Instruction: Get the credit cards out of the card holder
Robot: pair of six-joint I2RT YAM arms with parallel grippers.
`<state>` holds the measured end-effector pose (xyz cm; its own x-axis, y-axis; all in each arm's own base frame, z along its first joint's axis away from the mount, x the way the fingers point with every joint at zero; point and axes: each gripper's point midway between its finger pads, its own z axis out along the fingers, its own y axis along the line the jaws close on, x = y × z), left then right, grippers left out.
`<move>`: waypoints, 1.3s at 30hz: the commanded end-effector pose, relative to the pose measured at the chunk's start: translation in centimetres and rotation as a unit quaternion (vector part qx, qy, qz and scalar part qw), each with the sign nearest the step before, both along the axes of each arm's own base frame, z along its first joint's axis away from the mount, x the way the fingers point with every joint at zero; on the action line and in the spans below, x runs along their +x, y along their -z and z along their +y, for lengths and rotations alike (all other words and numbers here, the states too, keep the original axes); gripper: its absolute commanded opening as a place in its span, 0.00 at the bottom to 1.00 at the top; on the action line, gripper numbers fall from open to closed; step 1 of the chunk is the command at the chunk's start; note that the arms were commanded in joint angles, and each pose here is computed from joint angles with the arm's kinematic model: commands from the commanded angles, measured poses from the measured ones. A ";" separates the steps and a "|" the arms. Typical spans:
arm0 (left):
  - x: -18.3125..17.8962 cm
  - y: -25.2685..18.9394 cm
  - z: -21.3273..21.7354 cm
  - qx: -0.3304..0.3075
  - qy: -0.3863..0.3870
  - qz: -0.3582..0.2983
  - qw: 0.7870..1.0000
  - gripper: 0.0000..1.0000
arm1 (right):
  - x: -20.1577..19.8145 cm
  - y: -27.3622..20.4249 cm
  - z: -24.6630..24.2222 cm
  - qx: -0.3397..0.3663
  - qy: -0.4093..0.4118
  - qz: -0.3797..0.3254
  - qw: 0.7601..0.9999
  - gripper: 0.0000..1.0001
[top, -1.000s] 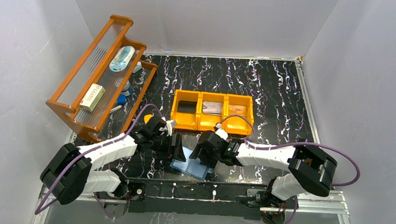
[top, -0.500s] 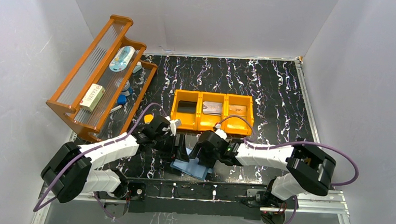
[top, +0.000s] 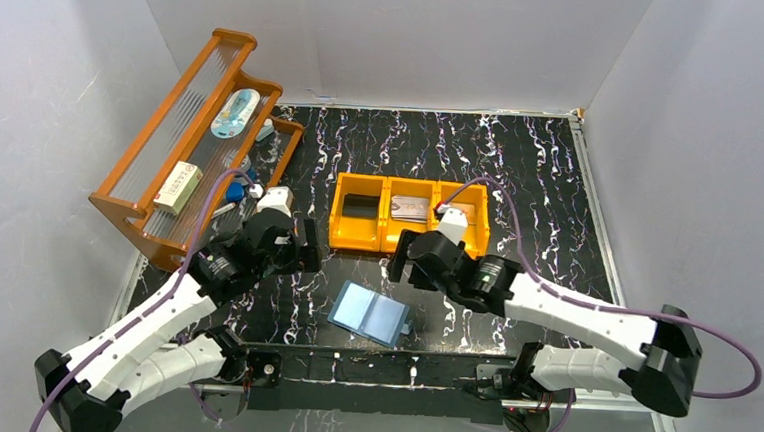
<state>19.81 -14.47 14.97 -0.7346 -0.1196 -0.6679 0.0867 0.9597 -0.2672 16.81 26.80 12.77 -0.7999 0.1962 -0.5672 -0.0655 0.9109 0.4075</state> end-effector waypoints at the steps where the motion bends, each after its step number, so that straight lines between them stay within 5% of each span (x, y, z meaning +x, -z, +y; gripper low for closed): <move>1: 0.6 -1.5 5.2 0.079 -0.081 -0.029 0.993 0.98 | 3.2 -7.6 -2.5 -0.016 -0.037 -0.183 0.982 0.98; 9: 1.7 -2.0 6.3 0.035 -0.102 0.015 0.994 0.98 | 6.0 -14.9 -5.7 -0.060 -0.001 -0.299 0.952 0.98; 14: 2.9 -6.7 7.5 0.031 -0.133 -0.037 0.990 0.98 | 9.3 -14.6 -9.9 -0.141 0.042 -0.247 0.958 0.98; 24: 3.0 -12.9 12.0 0.089 -0.210 -0.119 0.966 0.98 | 10.7 -14.8 -11.2 0.016 0.043 -0.196 0.979 0.98; 39: 3.2 -13.9 12.4 0.098 -0.210 -0.130 0.964 0.98 | 11.0 -15.9 -9.6 0.014 -0.014 -0.211 0.977 0.98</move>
<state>23.27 -2.94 27.72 -0.4764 -0.2314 -0.8483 -0.2645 0.9578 -0.1127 27.25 16.86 24.63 -0.6023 0.1693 -0.7801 -0.1940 0.9169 0.3488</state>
